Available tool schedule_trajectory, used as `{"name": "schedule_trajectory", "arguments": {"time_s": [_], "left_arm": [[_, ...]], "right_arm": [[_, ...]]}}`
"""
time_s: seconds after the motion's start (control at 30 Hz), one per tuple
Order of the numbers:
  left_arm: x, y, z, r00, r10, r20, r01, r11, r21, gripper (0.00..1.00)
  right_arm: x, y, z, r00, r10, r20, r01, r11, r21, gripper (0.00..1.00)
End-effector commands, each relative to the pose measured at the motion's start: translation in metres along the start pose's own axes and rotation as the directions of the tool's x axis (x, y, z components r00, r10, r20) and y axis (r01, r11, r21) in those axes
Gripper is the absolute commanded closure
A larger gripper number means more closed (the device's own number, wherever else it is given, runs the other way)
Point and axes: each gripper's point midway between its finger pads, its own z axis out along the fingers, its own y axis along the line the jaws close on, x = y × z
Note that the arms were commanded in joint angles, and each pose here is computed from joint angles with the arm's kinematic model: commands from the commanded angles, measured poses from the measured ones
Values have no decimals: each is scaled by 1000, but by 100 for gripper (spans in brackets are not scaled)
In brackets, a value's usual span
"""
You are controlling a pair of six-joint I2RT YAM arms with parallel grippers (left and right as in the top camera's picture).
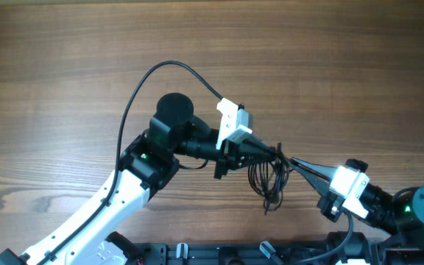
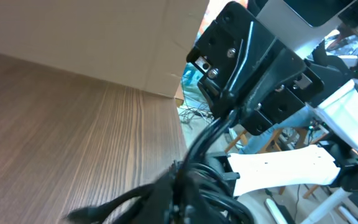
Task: Untangle cables
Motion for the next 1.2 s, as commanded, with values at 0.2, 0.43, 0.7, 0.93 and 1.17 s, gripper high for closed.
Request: {"name": "schedule_trajectory", "arguments": {"time_s": [0.2,0.43,0.7,0.93,1.17], "left_arm": [[-5,13,1,1000,-22,20,24,997,-75,96],[-33,81,-22,941,-203,271,304,858,-414,96],[-50,76,-24,943,-136,305,257,879,-401,96],[-48,67,-19,954,-126,271,222,905,-362,96],[-35,23,-3,990,-49,134,68,988,-140,96]], "right_arm": [[-10,5,-2,1000,-3,23,3,1000,-22,96],[-1,8,-2,999,46,-8,-46,998,-32,96],[4,10,-2,997,69,-22,-70,997,-37,50],[14,-12,-3,995,69,-73,-62,994,95,24],[6,-41,-8,986,165,-34,-151,955,255,22]]}}
